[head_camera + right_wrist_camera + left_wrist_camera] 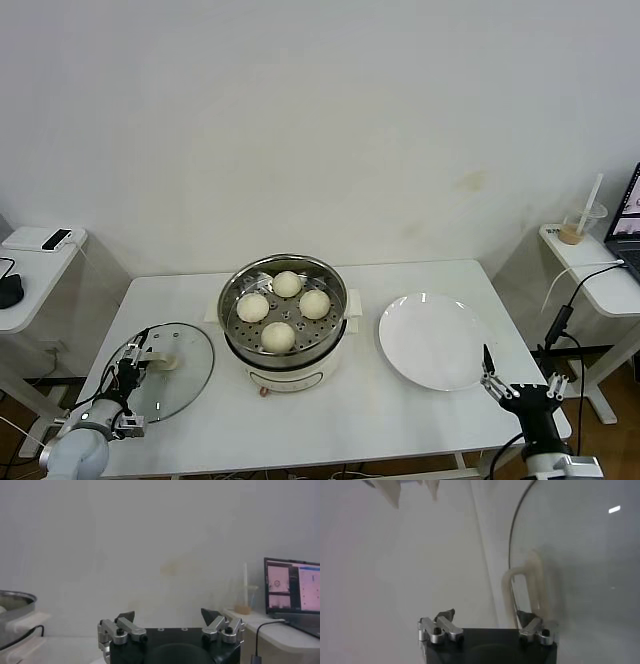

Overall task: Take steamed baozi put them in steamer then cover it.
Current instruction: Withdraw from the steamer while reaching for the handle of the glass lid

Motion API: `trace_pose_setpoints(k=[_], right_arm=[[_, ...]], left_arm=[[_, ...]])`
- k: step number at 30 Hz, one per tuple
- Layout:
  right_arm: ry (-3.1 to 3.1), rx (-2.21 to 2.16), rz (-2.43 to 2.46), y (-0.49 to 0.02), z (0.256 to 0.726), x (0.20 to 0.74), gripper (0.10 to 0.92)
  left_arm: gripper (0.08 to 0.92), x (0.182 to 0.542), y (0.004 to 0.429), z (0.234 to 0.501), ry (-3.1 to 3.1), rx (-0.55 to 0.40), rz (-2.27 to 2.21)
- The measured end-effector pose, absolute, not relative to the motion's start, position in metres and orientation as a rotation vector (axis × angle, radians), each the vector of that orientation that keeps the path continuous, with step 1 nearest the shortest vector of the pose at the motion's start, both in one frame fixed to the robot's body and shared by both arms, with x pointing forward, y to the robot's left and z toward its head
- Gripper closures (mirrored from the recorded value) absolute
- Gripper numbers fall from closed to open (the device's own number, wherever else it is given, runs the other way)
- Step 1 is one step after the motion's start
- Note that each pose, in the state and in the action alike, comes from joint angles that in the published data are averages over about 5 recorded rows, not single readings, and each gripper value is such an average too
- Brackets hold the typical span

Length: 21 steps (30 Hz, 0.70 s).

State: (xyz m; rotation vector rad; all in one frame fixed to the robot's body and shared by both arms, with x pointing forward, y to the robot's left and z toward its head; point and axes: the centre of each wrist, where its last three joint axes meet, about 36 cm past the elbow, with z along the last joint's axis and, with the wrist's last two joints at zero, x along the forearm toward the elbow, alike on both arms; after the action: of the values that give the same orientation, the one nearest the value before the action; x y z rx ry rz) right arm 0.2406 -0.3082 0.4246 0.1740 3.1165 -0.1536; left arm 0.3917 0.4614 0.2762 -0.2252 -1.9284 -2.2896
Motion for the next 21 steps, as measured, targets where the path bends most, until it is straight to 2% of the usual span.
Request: trace_pose_setpoints(k=[16, 19, 21], right_arm=[[3.11, 0.157, -0.163, -0.308, 0.428, 0.241, 0.2], [3.109, 0.153, -0.167, -0.308, 0.429, 0.242, 0.2], [3.109, 0.15, -0.169, -0.309, 0.429, 0.242, 0.2]], left_arm=[[0.792, 0.384, 0.457, 0.259, -2.019, -0.204, -2.231], [0.845, 0.383, 0.455, 0.258, -2.042, -0.185, -2.227], [0.851, 0.382, 0.453, 0.257, -2.056, -0.171, -2.221]])
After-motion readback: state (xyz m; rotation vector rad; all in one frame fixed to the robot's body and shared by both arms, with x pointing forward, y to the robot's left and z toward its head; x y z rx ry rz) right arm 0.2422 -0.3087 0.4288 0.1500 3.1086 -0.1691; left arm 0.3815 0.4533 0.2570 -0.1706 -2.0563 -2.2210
